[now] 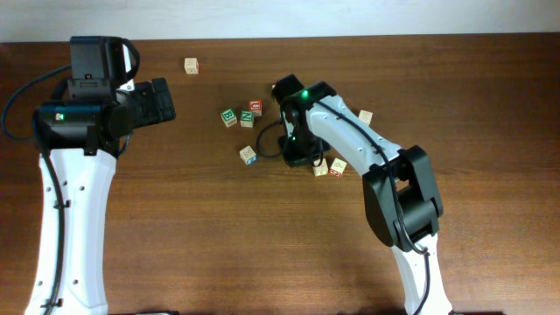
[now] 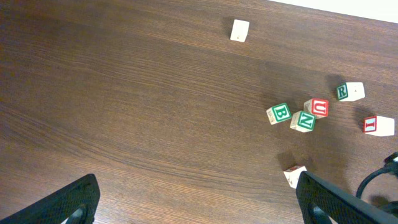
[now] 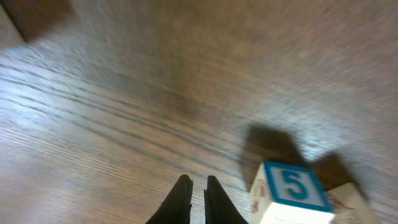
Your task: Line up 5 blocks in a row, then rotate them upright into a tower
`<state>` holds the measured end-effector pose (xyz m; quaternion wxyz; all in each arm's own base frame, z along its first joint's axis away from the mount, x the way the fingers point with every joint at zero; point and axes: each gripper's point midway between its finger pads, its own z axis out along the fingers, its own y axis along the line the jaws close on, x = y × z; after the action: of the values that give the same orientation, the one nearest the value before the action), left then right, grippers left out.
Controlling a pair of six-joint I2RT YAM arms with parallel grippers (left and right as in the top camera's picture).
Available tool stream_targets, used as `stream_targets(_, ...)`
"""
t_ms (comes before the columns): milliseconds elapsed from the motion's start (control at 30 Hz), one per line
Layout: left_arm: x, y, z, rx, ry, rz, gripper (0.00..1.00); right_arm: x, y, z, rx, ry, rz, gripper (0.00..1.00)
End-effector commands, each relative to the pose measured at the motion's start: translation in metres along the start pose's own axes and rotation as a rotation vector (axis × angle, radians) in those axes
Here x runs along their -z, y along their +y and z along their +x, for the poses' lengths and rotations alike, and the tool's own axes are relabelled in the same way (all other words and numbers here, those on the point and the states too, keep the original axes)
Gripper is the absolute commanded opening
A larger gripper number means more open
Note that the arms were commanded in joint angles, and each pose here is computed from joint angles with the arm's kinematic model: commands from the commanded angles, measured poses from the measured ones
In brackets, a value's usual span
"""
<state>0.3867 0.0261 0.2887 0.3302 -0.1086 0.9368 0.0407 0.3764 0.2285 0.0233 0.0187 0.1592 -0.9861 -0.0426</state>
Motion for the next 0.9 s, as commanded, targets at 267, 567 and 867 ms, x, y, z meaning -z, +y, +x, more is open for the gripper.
stream_targets(267, 0.001, 0.003, -0.005, 0.018, -0.01, -0.012, 0.99, -0.012, -0.038, 0.004, -0.171, -0.01, 0.193, 0.09)
stream_targets(567, 0.001, 0.003, -0.005, 0.018, -0.01, -0.013, 0.99, -0.012, -0.041, 0.008, -0.245, -0.003, 0.211, 0.08)
stream_targets(867, 0.001, 0.003, -0.005, 0.018, -0.01, -0.012, 0.99, -0.011, -0.043, 0.015, -0.351, 0.011, 0.222, 0.09)
